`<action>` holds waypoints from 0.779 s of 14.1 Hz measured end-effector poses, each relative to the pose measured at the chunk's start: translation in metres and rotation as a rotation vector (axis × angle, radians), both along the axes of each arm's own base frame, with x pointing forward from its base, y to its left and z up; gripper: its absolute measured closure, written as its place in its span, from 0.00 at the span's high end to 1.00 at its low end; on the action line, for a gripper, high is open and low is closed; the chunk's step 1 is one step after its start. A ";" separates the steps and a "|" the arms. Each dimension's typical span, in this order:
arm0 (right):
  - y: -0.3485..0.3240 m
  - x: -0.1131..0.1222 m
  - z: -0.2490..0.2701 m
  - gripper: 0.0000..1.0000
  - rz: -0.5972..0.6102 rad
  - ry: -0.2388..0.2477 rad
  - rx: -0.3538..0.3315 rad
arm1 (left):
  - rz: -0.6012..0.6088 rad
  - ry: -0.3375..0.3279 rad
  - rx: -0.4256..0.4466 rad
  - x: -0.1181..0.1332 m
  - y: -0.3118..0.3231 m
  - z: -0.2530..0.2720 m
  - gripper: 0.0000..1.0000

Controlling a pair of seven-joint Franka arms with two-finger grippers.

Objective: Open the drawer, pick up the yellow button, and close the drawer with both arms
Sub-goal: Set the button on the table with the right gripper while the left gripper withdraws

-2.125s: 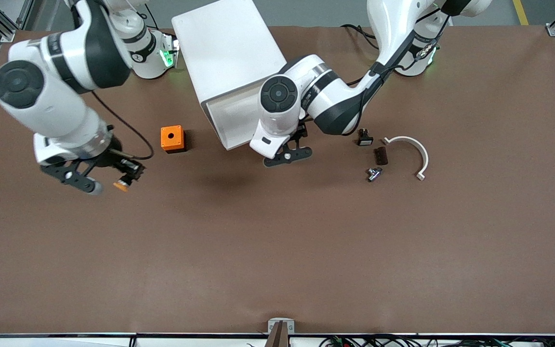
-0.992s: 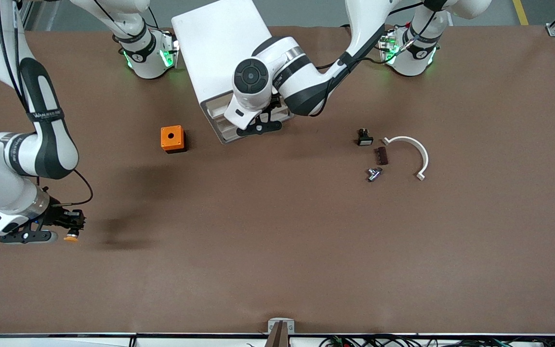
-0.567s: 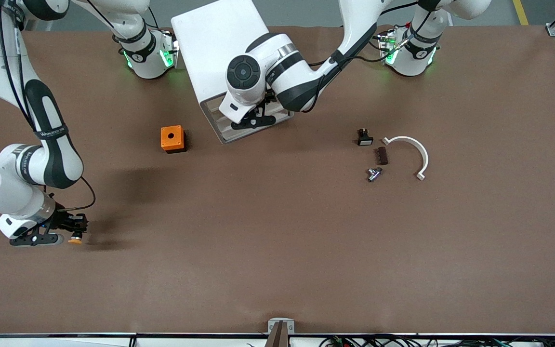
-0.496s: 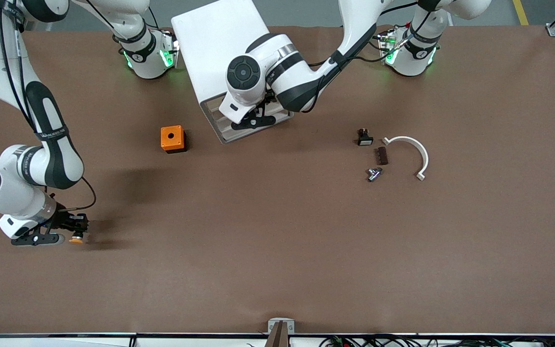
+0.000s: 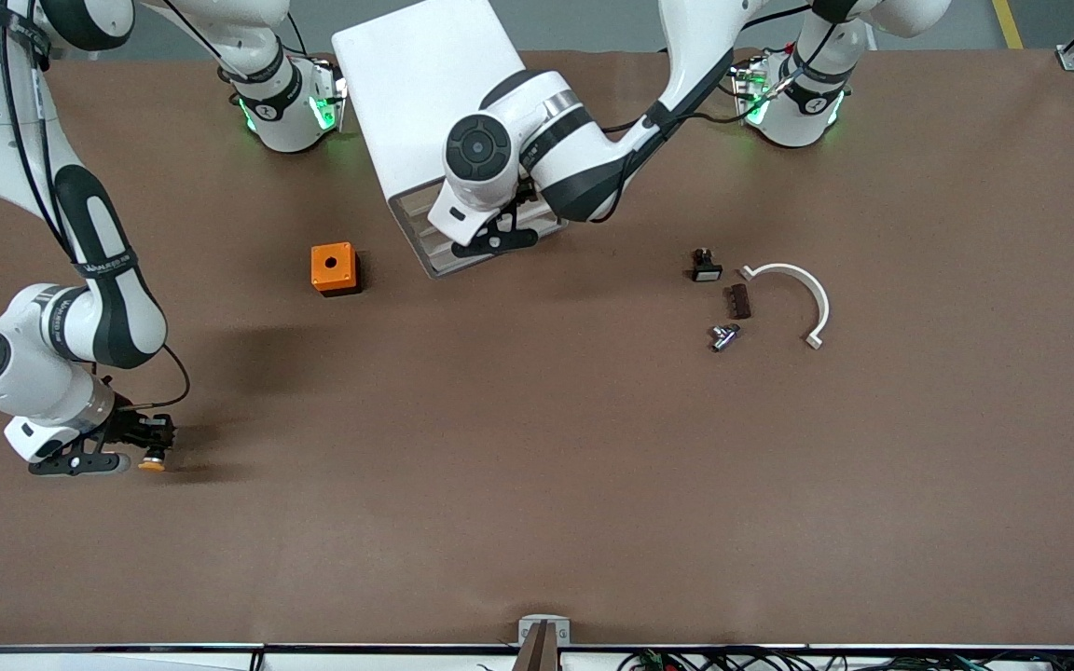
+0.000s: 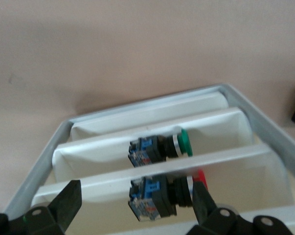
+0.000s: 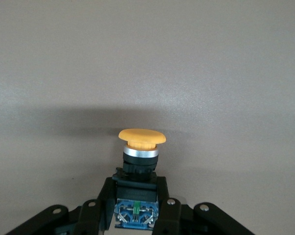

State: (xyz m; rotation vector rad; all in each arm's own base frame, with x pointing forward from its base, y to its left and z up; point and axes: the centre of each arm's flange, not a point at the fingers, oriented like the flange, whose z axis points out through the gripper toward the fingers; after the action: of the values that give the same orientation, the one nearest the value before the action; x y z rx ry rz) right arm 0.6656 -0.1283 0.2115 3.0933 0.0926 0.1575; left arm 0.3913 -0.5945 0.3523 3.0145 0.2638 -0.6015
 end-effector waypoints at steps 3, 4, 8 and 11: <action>0.000 0.000 -0.002 0.38 0.000 0.001 0.001 | 0.089 -0.025 -0.022 0.052 0.036 0.020 1.00; 0.000 0.000 -0.003 0.44 0.000 0.001 0.001 | 0.127 -0.038 -0.031 0.072 0.053 0.031 1.00; 0.001 0.001 -0.004 0.82 0.001 0.001 0.002 | 0.272 -0.076 -0.047 0.143 0.132 0.068 1.00; 0.003 0.002 -0.002 1.00 0.005 0.000 0.004 | 0.351 -0.061 -0.023 0.177 0.188 0.080 1.00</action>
State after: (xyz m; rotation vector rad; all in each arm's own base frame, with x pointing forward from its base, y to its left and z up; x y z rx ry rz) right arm 0.6677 -0.1250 0.2092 3.0974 0.0994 0.1574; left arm 0.5687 -0.4063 0.4322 2.8550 0.7546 -0.4738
